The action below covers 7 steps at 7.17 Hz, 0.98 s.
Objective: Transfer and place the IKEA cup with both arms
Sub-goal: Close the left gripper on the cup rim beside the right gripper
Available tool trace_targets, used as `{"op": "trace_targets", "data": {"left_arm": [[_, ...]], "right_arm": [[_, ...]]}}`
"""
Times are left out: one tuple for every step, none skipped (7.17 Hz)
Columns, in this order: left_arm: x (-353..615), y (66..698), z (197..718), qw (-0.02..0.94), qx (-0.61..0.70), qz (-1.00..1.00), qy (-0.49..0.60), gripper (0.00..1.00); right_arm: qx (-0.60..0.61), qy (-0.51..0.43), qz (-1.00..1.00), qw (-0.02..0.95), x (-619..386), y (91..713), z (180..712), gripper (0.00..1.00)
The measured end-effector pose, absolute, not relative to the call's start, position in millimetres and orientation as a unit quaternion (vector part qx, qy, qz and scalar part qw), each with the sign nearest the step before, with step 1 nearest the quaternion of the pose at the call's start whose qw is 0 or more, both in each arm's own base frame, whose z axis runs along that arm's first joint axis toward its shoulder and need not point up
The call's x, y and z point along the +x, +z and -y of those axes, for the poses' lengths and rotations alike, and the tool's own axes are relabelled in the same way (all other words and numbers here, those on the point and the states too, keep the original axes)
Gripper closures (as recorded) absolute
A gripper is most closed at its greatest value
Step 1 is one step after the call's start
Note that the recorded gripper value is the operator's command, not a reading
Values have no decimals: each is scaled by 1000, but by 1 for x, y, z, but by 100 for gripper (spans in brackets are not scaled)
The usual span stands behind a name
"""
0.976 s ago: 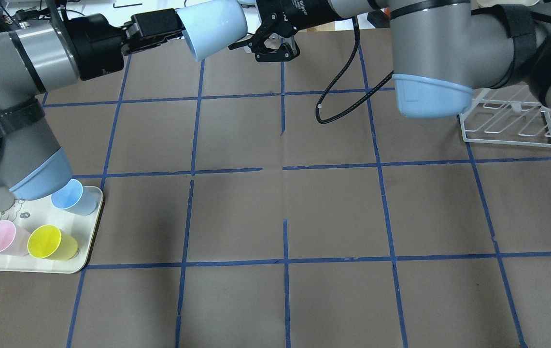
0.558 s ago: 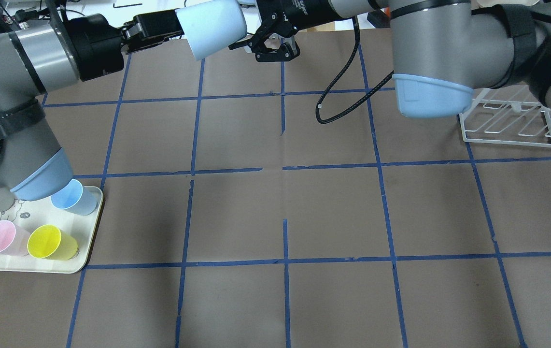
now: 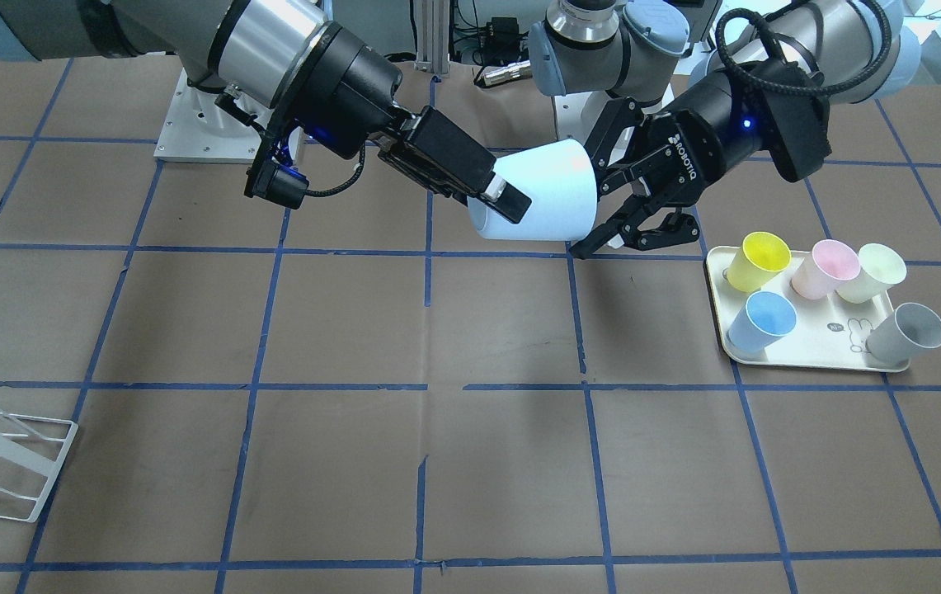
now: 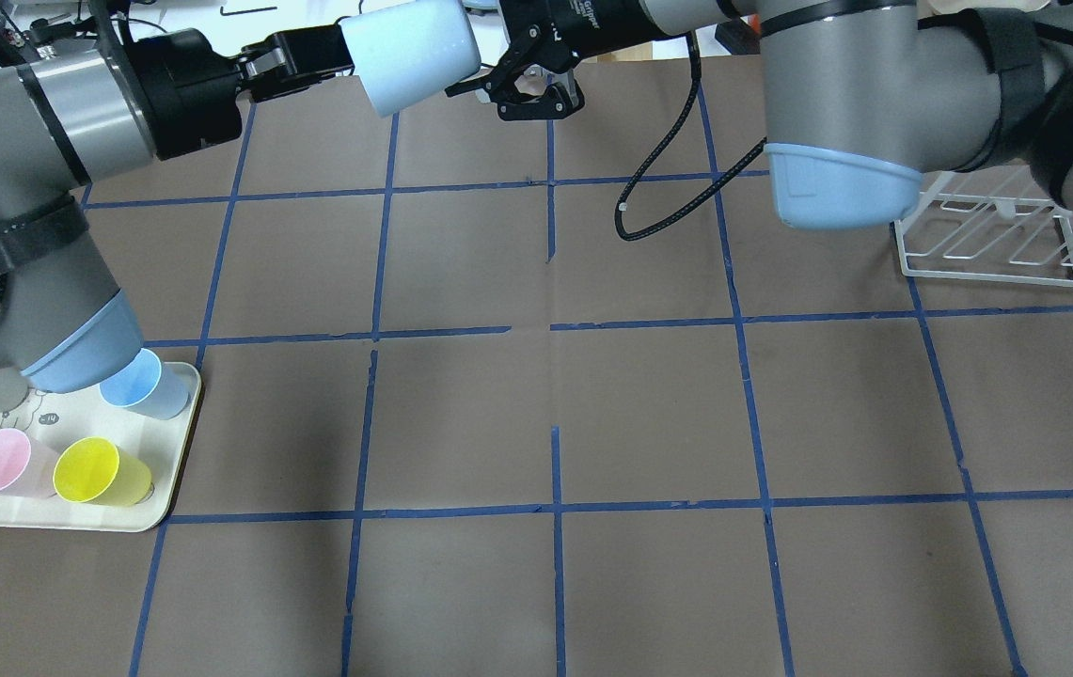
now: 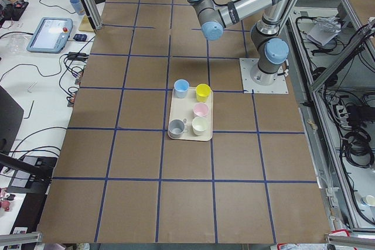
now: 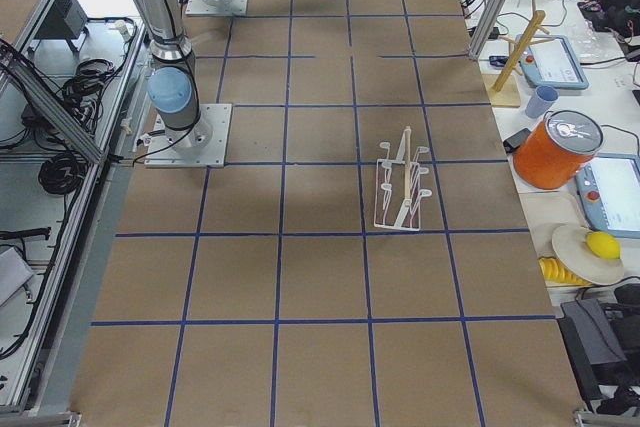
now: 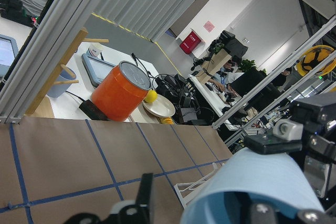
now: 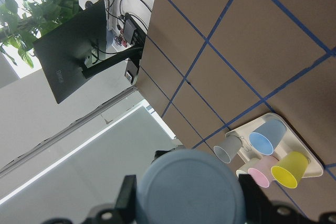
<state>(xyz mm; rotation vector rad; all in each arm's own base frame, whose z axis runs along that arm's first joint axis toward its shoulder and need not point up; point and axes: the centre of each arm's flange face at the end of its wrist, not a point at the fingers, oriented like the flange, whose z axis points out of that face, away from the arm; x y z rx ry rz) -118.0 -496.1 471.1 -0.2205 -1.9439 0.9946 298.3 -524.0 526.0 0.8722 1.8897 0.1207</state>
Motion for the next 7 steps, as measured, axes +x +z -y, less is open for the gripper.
{"op": "trace_targets", "data": {"left_arm": [[-119,472,491,457,-91,787,404,70],[-120,470,486,457,-90,788,402,70],[-122,469,481,461,-92,786,400,70],[-123,468,478,463,-94,786,399,70],[-124,469,477,463,-94,786,399,70],[-124,469,477,463,-94,785,399,70],[-124,469,477,463,-94,785,400,75]], "right_arm": [[361,50,-783,504,298,526,524,73],[361,50,-783,504,298,526,524,73],[361,50,-783,504,299,526,524,73],[361,50,-783,504,299,526,524,73],[361,50,-783,504,298,526,524,73],[361,50,-783,504,298,526,524,48],[361,50,-783,504,298,526,525,0]]}}
